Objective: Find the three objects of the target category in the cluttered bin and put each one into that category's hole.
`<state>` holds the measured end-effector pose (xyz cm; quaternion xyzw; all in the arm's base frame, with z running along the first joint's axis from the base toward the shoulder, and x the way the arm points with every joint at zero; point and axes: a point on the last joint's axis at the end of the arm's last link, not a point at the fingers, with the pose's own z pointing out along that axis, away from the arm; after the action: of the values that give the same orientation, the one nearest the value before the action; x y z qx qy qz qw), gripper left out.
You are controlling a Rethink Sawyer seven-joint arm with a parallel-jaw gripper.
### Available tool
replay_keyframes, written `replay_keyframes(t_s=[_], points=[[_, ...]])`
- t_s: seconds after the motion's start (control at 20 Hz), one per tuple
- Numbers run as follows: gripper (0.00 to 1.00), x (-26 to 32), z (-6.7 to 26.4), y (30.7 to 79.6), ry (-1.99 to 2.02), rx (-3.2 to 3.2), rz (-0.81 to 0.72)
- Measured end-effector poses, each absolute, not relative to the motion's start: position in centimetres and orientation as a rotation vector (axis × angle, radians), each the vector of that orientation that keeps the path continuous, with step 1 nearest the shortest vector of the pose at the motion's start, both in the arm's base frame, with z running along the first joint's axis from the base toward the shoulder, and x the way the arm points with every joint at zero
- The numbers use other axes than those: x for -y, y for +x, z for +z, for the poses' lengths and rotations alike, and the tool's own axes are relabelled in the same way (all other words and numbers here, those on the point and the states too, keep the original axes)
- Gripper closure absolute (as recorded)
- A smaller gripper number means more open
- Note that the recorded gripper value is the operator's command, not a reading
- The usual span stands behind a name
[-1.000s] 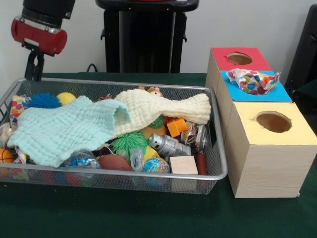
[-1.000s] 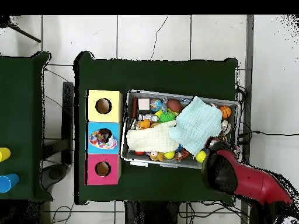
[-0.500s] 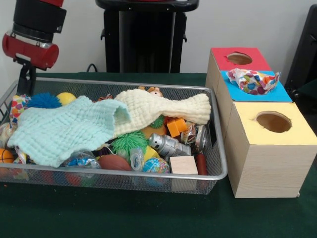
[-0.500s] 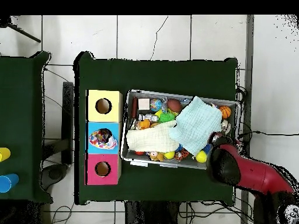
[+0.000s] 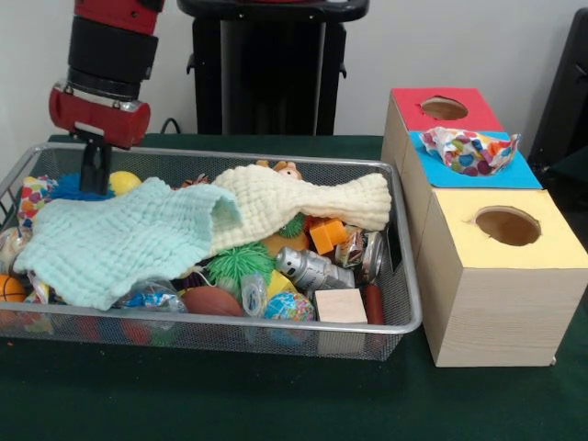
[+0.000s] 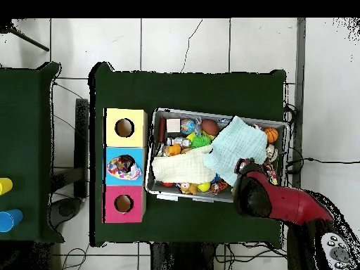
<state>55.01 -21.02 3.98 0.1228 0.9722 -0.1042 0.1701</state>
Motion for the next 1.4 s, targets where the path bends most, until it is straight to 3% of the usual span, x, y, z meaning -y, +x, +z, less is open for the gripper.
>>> replay_keyframes(t_s=[0.55, 1.25, 1.3, 1.4], points=[[1.0, 20.1, 1.7, 52.0, 0.309, -2.846, -0.363], [1.0, 23.2, 5.4, 50.2, 0.362, -2.816, -0.485], [0.0, 23.8, 5.9, 49.9, 0.372, -2.811, -0.504], [0.0, 24.0, 6.0, 49.8, 0.376, -2.809, -0.509]])
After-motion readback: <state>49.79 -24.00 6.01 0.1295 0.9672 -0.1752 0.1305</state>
